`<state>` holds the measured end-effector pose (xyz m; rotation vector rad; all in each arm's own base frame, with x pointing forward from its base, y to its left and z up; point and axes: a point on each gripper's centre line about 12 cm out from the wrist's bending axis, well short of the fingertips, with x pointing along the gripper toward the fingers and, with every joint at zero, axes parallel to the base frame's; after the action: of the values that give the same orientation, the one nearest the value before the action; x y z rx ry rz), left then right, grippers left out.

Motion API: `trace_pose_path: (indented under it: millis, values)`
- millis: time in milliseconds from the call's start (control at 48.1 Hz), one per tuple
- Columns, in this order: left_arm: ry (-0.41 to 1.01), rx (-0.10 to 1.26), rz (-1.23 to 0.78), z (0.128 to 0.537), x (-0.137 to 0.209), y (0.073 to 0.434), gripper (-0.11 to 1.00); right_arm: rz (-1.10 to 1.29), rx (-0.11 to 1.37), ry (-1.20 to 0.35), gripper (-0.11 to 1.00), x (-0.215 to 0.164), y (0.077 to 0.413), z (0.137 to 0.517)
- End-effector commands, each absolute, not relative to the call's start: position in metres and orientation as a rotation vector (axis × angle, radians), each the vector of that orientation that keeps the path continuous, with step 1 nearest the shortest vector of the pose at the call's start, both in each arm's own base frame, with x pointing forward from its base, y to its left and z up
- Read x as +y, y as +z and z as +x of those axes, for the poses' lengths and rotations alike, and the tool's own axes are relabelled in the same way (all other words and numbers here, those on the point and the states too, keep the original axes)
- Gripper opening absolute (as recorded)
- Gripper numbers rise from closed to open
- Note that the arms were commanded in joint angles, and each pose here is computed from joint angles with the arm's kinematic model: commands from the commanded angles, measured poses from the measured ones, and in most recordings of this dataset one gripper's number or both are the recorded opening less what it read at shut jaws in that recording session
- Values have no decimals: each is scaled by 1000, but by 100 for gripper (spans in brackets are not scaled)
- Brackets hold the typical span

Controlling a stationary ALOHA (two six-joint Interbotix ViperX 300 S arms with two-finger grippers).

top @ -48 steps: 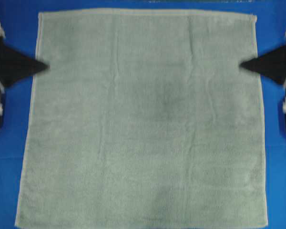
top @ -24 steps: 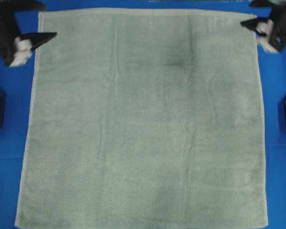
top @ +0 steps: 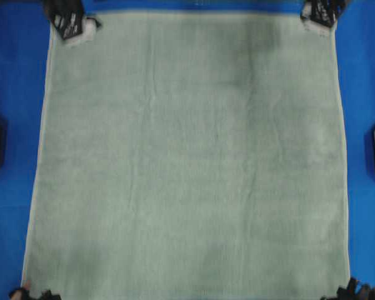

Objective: Fold a bath towel.
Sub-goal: 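Move both grippers to the far towel corners and pinch them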

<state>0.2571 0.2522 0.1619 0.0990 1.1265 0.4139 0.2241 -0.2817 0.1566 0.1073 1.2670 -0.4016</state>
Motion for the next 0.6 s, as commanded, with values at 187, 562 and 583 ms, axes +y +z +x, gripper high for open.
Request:
trace_pose_path:
  millis: [187, 562, 583]
  values:
    - [413, 1176, 127, 256, 293, 113, 86, 120, 1285, -404, 54, -302, 109, 224]
    - [373, 1233, 90, 257, 291, 75, 84, 139, 1312, -394, 53, -304, 78, 224]
    - [375, 1231, 88, 257, 290, 76, 83, 140, 1314, -393, 53, -304, 78, 224]
